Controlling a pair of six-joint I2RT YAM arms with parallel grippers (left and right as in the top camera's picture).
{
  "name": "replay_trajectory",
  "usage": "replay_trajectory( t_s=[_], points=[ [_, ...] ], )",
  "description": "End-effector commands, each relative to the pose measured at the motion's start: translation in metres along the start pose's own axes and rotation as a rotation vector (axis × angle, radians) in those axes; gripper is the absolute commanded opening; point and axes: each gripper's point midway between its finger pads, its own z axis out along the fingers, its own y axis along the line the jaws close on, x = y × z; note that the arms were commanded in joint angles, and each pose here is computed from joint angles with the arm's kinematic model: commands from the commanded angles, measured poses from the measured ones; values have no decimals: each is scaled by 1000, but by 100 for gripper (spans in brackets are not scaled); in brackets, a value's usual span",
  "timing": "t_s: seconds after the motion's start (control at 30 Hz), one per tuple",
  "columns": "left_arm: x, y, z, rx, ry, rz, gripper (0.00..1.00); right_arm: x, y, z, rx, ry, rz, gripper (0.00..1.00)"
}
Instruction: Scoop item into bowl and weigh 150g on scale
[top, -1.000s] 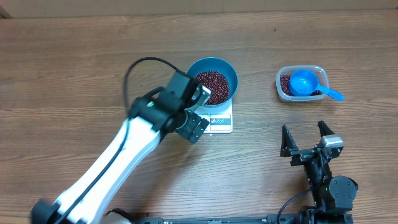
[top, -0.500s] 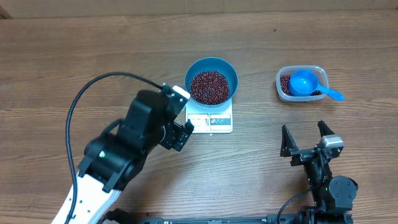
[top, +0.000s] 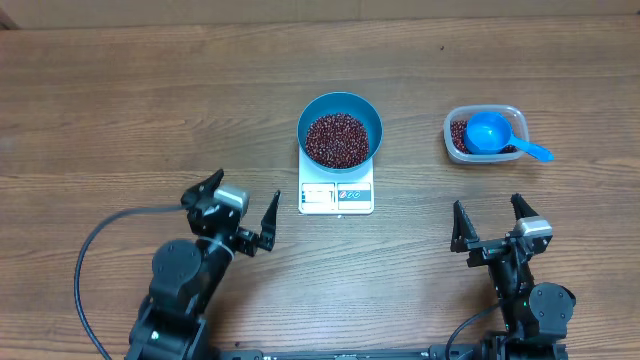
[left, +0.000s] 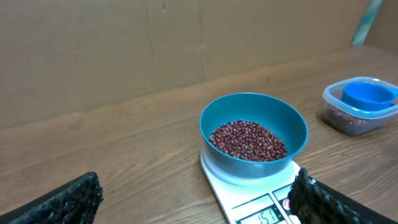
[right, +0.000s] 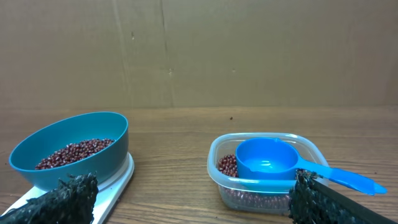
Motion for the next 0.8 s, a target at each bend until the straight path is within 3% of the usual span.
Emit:
replay_trajectory(
  t_s=[0.0, 0.4, 0.6, 0.77],
  points=[
    [7, -1, -15, 8, -63, -40, 99, 2, 0, 0, 4, -3, 3, 100],
    [-22, 0, -59, -20, -328, -19, 100, 2, 0, 0, 4, -3, 3, 100],
    [-10, 3, -53, -29, -331, -44, 100, 2, 0, 0, 4, -3, 3, 100],
    [21, 17, -40, -94, -300, -163, 100, 2, 0, 0, 4, -3, 3, 100]
  ],
)
